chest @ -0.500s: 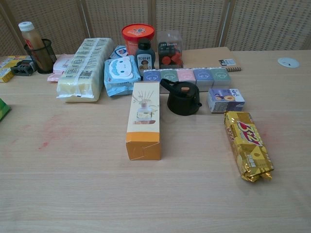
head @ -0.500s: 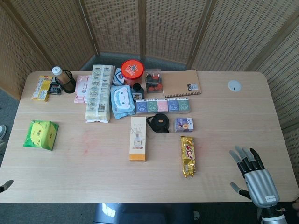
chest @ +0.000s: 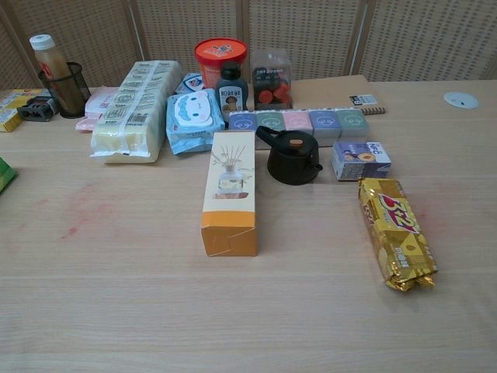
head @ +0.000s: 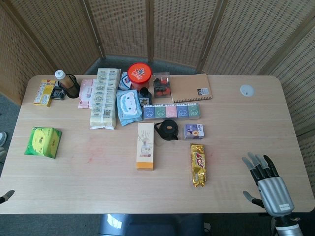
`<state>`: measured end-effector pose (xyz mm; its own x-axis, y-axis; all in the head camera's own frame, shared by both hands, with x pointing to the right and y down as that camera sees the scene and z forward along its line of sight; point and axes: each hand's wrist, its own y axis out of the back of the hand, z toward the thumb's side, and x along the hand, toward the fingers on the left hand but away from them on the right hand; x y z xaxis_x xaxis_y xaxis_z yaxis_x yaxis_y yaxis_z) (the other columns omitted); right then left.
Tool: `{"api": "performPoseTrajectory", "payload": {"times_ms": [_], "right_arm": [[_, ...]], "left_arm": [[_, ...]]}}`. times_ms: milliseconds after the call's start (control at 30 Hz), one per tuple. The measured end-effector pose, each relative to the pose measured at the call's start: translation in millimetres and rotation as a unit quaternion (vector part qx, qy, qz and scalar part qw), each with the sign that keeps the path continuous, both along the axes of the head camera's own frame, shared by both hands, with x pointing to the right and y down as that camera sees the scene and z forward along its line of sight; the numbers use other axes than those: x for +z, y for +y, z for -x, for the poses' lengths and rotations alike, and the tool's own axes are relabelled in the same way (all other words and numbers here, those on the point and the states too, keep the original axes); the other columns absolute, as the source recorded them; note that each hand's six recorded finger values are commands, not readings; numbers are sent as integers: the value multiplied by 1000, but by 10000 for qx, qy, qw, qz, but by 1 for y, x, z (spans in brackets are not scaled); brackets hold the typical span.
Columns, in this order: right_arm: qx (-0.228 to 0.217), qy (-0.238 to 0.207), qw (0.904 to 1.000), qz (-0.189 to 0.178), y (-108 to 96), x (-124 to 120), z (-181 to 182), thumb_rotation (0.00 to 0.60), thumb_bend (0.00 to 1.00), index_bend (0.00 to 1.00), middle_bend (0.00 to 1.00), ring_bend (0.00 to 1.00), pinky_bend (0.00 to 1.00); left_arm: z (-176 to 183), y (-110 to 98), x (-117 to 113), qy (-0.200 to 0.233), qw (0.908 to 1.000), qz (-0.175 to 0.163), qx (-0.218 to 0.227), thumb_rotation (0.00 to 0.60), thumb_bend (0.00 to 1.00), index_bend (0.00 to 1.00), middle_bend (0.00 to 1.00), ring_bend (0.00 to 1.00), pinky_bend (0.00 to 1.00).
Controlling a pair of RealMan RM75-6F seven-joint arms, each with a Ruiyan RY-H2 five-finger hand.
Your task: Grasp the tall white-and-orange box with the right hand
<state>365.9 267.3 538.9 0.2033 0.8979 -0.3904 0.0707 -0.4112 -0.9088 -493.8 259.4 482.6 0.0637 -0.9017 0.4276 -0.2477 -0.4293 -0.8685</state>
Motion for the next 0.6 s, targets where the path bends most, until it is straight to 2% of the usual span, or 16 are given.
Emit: {"api": "performPoseTrajectory", "payload": {"times_ms": [100,200,267,367,467,600], "right_arm": [[13,-5,9999,-100,-5,2,0,600,6,0,71,99,93],[-22,-25,9996,-276,-13,5,2,600,93,0,236,297,347],[-120,-15,9991,-416,-20,10,4,600,205,0,409,511,575],[-384,24,9973,-626,-37,17,12,600,361,0,594,731,797],[-677,49,9952,-700,-55,28,22,600,505,0,728,871,938],[-998,-79,9924,-713,-76,41,38,600,596,0,767,938,999]], "left_arm": [[1,0,0,32,10000,15,-16,600,5,0,0,0,48],[3,-1,-2,87,9999,-1,-65,600,4,0,0,0,48],[5,-2,-3,111,9999,-9,-105,600,4,0,0,0,48],[7,-4,-3,110,9999,-14,-133,600,5,0,0,0,48],[9,-5,-2,91,9998,12,-153,600,5,0,0,0,48],[11,-7,0,63,9998,36,-208,600,5,0,0,0,48]]}}
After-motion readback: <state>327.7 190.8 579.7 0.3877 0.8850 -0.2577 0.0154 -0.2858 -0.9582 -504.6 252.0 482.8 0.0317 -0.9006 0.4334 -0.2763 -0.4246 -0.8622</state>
